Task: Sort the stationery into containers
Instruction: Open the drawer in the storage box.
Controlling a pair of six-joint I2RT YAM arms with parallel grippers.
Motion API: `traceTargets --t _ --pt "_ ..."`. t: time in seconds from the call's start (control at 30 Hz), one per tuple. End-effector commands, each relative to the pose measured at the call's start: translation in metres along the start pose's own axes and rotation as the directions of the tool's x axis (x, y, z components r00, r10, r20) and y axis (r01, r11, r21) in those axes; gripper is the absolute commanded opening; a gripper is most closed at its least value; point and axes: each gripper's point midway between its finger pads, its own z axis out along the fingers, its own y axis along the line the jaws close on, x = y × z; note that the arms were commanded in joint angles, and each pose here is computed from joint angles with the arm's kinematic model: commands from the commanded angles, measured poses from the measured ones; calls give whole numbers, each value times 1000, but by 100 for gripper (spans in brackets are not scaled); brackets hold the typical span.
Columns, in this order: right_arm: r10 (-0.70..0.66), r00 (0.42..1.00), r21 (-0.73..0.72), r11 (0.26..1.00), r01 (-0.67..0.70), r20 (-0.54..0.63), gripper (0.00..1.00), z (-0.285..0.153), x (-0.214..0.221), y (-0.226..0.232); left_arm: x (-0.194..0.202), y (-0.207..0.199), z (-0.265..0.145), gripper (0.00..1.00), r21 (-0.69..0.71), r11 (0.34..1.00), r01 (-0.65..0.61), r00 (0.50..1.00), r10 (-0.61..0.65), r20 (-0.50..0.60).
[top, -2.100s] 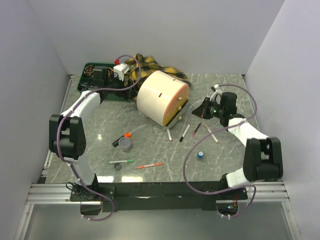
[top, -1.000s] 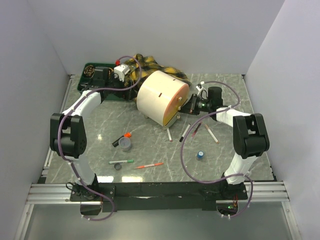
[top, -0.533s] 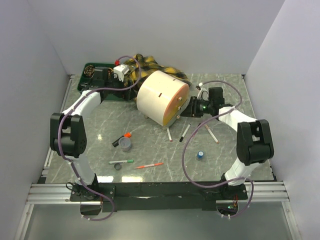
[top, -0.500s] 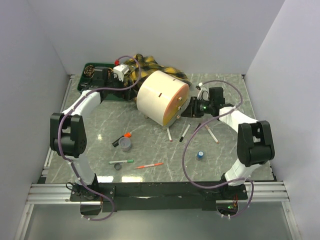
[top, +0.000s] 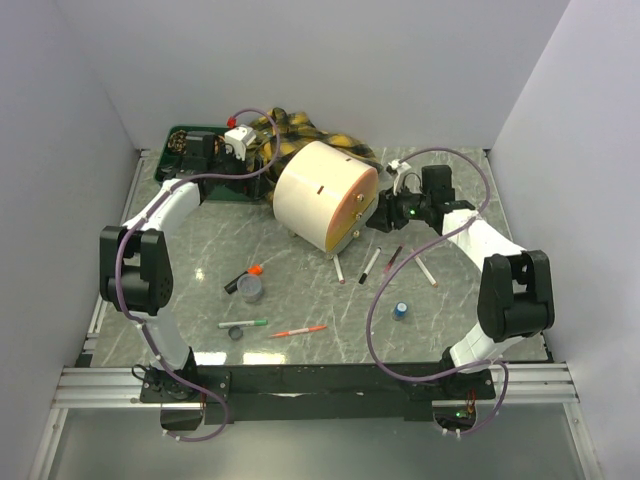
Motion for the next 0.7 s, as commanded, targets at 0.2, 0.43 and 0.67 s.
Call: traceTargets --t 0.2,0.43,0.67 --pt "-191 978 -72 978 197 85 51 5 -40 30 -19 -1 -6 98 -6 1000 -31 998 31 48" --pt "-226 970 -56 971 232 94 50 12 -46 36 -18 1 -5 98 -4 1000 -24 999 24 48" --pt "-220 969 -33 974 225 114 43 13 -51 33 -15 1 -1 98 7 1000 -11 999 11 43"
